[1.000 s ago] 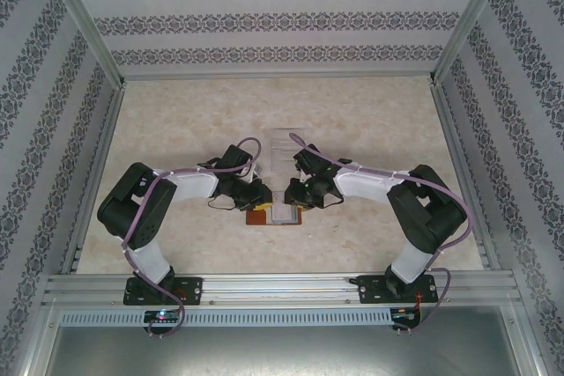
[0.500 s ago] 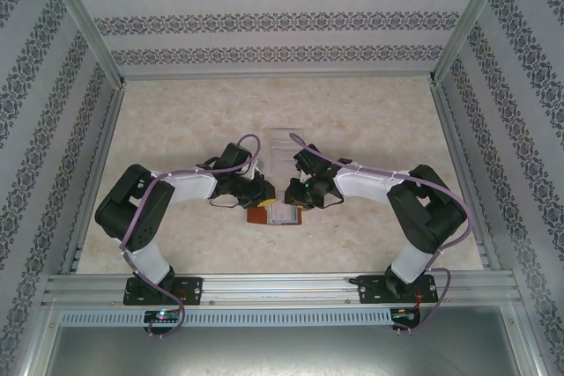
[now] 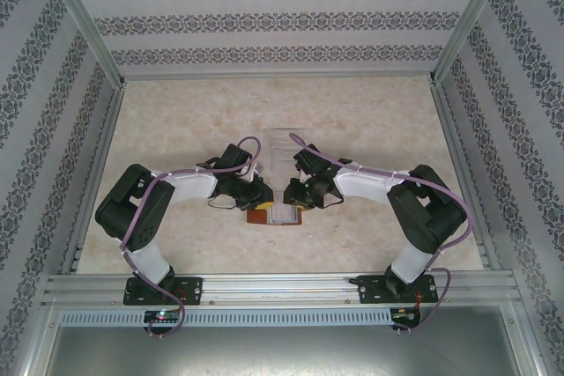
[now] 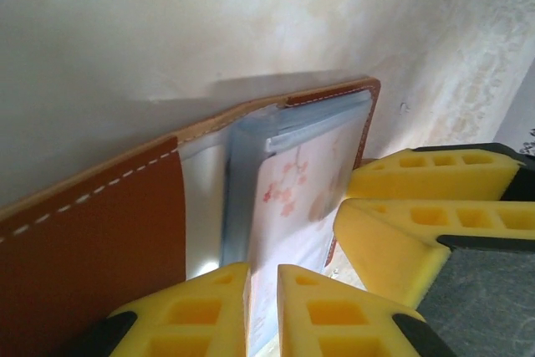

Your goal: Take the credit cards out of the card holder

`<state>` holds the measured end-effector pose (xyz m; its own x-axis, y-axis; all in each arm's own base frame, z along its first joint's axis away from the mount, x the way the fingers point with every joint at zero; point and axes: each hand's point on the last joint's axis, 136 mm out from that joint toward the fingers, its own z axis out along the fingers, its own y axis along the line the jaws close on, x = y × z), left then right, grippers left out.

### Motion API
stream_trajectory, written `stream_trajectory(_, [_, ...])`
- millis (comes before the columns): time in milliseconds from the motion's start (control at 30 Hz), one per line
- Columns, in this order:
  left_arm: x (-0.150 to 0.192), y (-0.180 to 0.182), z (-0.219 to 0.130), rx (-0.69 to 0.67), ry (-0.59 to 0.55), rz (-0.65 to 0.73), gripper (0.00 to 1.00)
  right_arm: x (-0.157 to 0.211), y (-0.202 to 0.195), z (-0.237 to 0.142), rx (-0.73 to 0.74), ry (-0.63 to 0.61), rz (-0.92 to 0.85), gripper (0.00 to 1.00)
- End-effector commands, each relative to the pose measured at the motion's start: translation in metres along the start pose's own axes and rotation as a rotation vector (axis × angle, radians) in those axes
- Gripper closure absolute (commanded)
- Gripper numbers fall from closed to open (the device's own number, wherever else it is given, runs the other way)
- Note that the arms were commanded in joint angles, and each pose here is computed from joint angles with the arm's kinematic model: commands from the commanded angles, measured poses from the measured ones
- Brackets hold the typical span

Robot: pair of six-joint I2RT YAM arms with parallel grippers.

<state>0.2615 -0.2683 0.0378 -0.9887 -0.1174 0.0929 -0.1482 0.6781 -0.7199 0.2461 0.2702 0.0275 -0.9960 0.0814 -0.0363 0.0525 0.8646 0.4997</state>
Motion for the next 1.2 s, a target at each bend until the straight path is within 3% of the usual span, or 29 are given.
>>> stream_trajectory(0, [-0.001,0.010,-0.001,-0.053,0.009,0.001,0.84,0.007,-0.017,0.003,0.053,0.026,0.028,0.67])
stream_trajectory(367, [-0.007,-0.003,-0.008,-0.017,-0.029,0.019,0.85,0.008,-0.018,0.003,0.055,0.027,0.028,0.65])
stream_trajectory(667, [-0.007,-0.023,-0.004,0.099,-0.012,0.021,0.85,0.008,-0.017,0.002,0.050,0.024,0.027,0.66])
stream_trajectory(1167, [0.000,0.003,0.004,-0.027,0.032,0.003,0.84,0.009,-0.017,0.003,0.056,0.031,0.026,0.65])
